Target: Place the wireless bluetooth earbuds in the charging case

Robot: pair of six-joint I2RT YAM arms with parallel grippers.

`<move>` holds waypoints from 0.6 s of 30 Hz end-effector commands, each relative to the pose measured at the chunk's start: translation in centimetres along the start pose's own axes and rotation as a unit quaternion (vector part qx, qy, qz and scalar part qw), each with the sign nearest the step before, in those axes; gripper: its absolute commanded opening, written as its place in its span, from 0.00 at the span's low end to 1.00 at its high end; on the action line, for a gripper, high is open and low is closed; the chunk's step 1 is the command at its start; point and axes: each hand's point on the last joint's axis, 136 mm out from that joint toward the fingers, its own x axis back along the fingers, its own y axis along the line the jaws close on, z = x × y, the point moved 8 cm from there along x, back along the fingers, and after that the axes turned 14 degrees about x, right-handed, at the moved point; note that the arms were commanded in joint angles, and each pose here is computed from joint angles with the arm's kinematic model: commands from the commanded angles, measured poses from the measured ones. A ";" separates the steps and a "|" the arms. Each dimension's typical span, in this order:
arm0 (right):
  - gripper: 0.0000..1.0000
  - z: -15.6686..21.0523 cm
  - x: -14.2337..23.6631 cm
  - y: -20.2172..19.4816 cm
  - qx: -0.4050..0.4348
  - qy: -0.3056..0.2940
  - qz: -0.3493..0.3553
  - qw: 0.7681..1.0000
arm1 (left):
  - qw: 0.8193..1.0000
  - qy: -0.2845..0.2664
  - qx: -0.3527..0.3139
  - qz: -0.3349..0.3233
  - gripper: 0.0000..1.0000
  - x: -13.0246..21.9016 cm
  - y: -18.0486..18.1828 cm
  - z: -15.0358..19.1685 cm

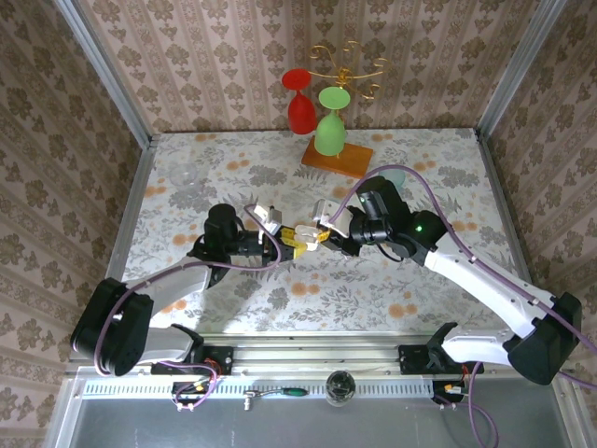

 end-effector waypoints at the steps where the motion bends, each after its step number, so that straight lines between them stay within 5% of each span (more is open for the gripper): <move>1: 0.18 -0.5 -0.2 0.2 0.020 -0.001 -0.016 1.000 | 1.000 -0.009 -0.018 0.022 0.00 -0.3 -0.6 -1.4; 18: 0.18 0.4 -0.6 0.1 0.048 0.045 -0.010 0.998 | 0.999 -0.016 -0.019 0.029 0.00 -0.4 -0.7 -1.9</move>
